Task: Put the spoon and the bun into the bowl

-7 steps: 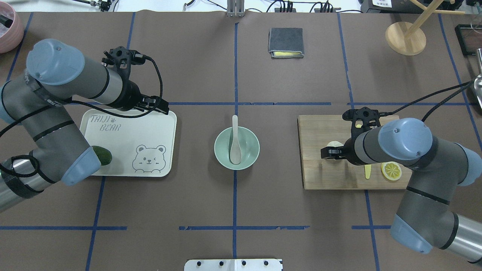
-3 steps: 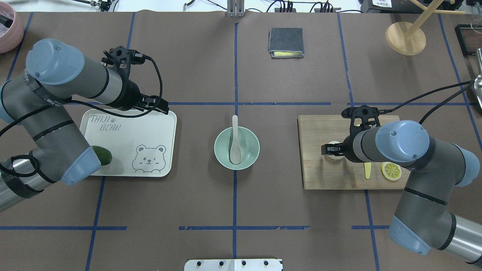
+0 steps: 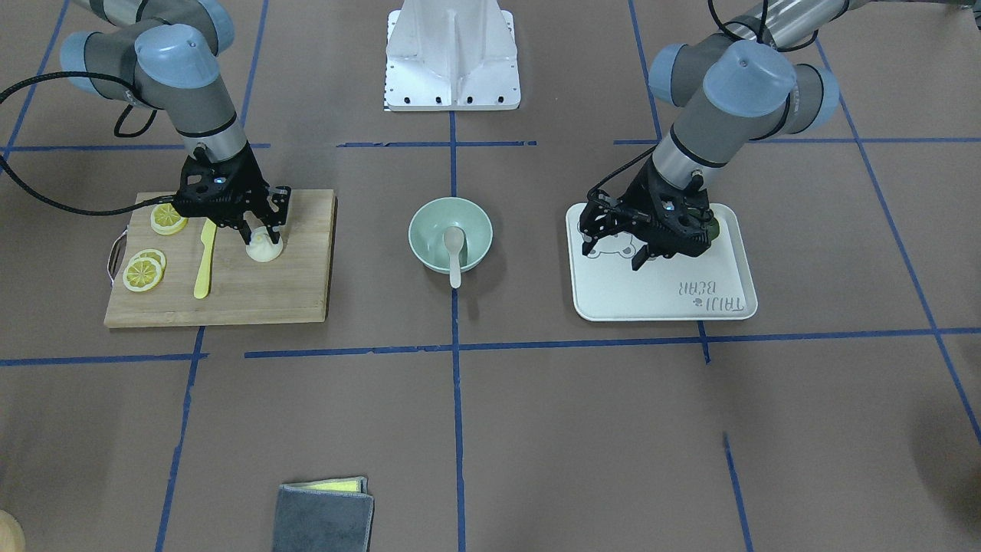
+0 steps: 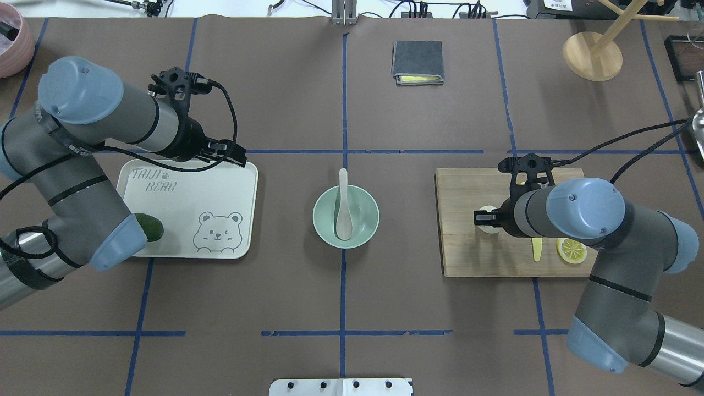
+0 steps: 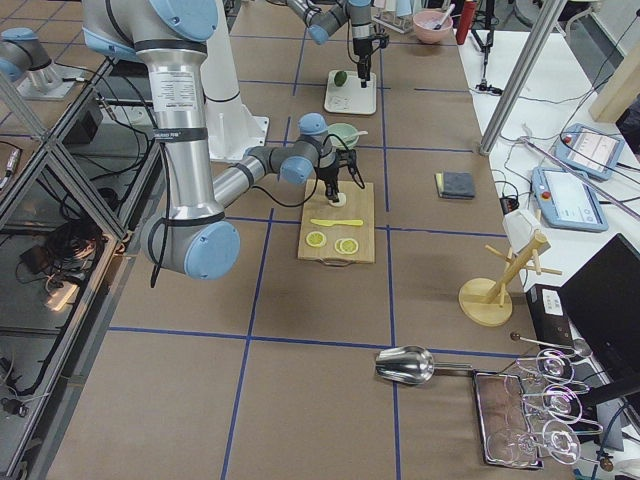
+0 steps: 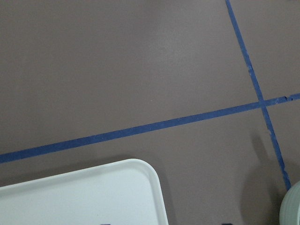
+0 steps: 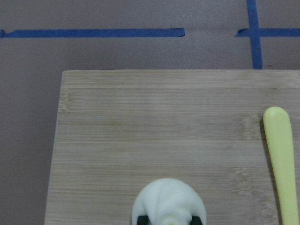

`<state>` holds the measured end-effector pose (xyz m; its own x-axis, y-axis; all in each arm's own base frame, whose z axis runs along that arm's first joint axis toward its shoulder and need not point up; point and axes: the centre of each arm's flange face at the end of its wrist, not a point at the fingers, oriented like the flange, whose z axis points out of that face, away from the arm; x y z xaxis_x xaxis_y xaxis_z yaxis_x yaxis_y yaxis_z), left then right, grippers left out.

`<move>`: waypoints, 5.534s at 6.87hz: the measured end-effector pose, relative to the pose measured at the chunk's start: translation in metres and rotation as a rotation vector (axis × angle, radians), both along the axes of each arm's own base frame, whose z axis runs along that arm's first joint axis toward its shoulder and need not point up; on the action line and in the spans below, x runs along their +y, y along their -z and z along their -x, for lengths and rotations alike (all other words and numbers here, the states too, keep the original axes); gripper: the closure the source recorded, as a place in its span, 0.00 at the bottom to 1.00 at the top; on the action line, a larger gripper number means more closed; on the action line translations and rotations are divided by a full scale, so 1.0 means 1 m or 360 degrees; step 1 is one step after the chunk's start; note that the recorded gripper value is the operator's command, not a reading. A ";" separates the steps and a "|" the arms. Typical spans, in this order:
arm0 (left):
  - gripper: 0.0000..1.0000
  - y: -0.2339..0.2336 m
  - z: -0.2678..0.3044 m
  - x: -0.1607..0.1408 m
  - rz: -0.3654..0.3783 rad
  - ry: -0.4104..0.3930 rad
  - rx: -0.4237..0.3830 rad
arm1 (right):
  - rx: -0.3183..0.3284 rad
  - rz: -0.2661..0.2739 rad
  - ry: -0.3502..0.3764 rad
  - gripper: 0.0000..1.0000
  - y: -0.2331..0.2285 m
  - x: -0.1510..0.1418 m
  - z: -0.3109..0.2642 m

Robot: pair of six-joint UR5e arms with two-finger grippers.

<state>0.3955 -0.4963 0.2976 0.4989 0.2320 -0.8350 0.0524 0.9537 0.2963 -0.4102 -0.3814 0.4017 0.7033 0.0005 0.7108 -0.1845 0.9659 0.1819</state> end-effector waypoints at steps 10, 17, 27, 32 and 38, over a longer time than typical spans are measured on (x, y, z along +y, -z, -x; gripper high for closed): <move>0.17 -0.039 0.070 0.011 -0.0101 0.0027 -0.0070 | -0.0295 0.0102 -0.0118 0.85 0.238 0.007 0.172; 0.16 -0.060 0.092 0.003 -0.0104 0.0057 -0.0133 | -0.0296 0.0118 -0.0134 0.00 0.217 -0.013 0.135; 0.00 -0.264 0.484 0.004 -0.0117 -0.0165 -0.0465 | -0.0049 0.0053 0.0383 0.00 -0.117 -0.095 -0.415; 0.00 -0.307 0.452 0.012 0.0184 -0.0174 -0.0408 | 0.0001 0.0141 0.0387 0.00 -0.152 -0.087 -0.433; 0.00 -0.315 0.449 0.002 0.0100 -0.0172 -0.0421 | 0.0000 0.0162 0.0392 0.00 -0.159 -0.087 -0.432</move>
<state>-0.0531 -0.4945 0.6125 0.6763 0.2472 -0.6939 -0.1213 0.9665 0.2260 0.0216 -0.4687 0.5606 0.6910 -0.0993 0.7160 0.0582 0.9949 0.0818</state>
